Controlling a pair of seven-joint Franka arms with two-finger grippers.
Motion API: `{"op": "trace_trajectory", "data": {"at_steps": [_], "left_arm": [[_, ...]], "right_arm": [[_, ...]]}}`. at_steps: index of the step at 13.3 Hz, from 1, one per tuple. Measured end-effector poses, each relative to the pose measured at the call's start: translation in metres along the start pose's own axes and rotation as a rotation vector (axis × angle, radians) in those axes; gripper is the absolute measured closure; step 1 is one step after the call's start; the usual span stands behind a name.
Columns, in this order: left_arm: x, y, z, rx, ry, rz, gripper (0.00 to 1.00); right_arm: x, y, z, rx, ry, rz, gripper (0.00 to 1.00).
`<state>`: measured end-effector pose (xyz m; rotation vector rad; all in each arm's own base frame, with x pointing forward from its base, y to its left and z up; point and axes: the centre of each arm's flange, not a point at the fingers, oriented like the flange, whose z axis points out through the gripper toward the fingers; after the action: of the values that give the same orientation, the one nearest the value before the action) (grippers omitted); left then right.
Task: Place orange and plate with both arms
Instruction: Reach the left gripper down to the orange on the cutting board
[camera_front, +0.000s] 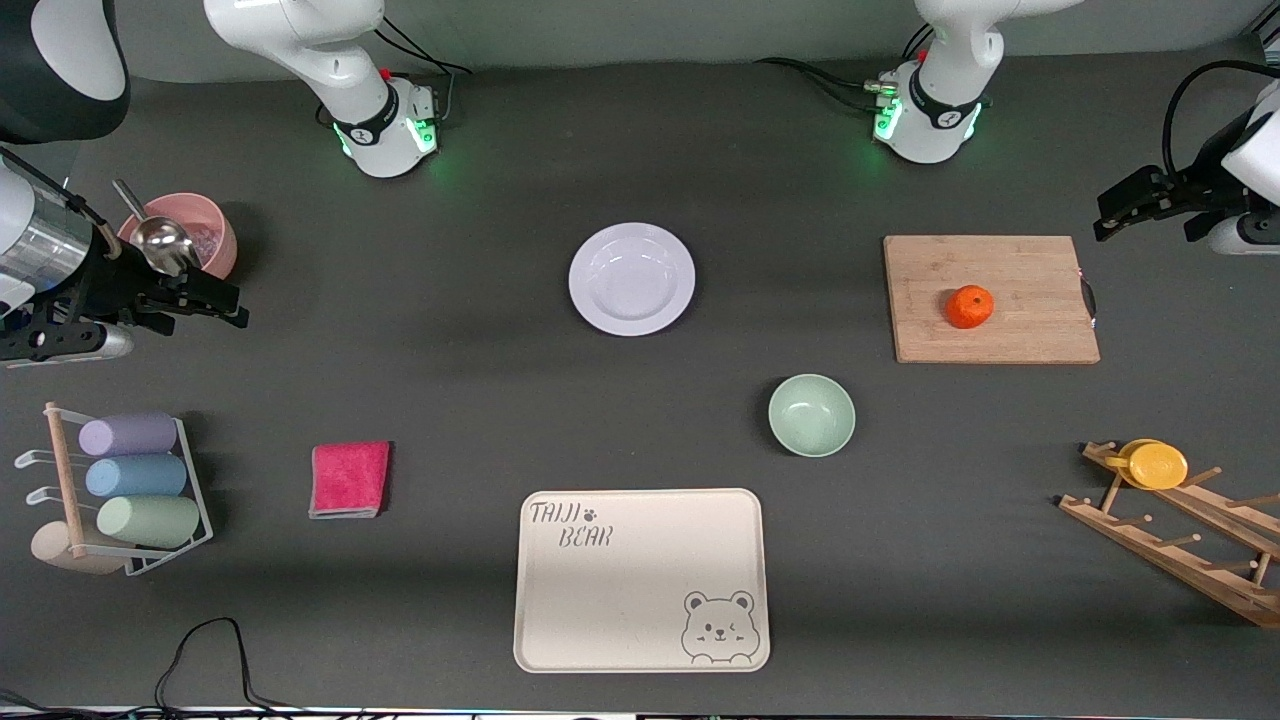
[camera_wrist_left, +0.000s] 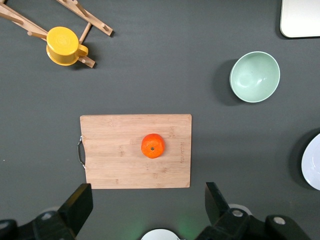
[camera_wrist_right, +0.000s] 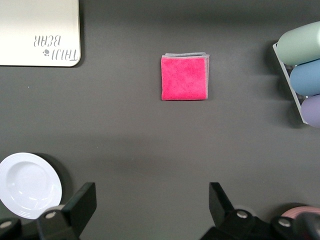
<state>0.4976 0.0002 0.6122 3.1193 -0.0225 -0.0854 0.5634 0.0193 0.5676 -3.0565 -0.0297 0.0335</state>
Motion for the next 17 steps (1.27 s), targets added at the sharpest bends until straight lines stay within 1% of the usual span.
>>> {"op": "trace_trajectory", "data": {"at_steps": [1,4,5,7,8,9,11,13,17], "left_arm": [[0.000,0.000,0.000,0.000,0.000,0.000,0.00],[0.001,0.000,0.002,-0.001,-0.005,0.000,0.00],[0.003,-0.001,0.008,-0.002,-0.023,-0.002,0.00],[0.010,-0.004,0.042,-0.005,-0.089,-0.012,0.00],[0.016,-0.005,0.070,-0.006,-0.103,-0.019,0.00],[0.019,-0.007,0.104,-0.006,-0.103,-0.024,0.00],[0.014,-0.007,0.173,-0.002,-0.071,-0.026,0.00],[-0.002,-0.002,0.226,0.005,-0.026,-0.017,0.00],[-0.035,-0.003,0.282,0.015,0.059,-0.018,0.00]], "right_arm": [[0.002,0.000,-0.002,-0.001,0.006,0.000,0.00],[0.006,-0.003,-0.024,-0.001,0.052,-0.005,0.00],[0.006,-0.003,-0.028,-0.001,0.060,-0.005,0.00],[0.006,-0.003,-0.031,-0.001,0.067,-0.006,0.00],[0.007,-0.003,-0.032,-0.001,0.070,-0.006,0.00],[0.007,-0.004,-0.034,-0.001,0.074,-0.007,0.00],[0.008,-0.005,-0.037,-0.001,0.092,-0.009,0.00],[0.009,-0.007,-0.046,-0.001,0.114,-0.012,0.00],[0.010,-0.010,-0.074,-0.001,0.172,-0.018,0.00]]}}
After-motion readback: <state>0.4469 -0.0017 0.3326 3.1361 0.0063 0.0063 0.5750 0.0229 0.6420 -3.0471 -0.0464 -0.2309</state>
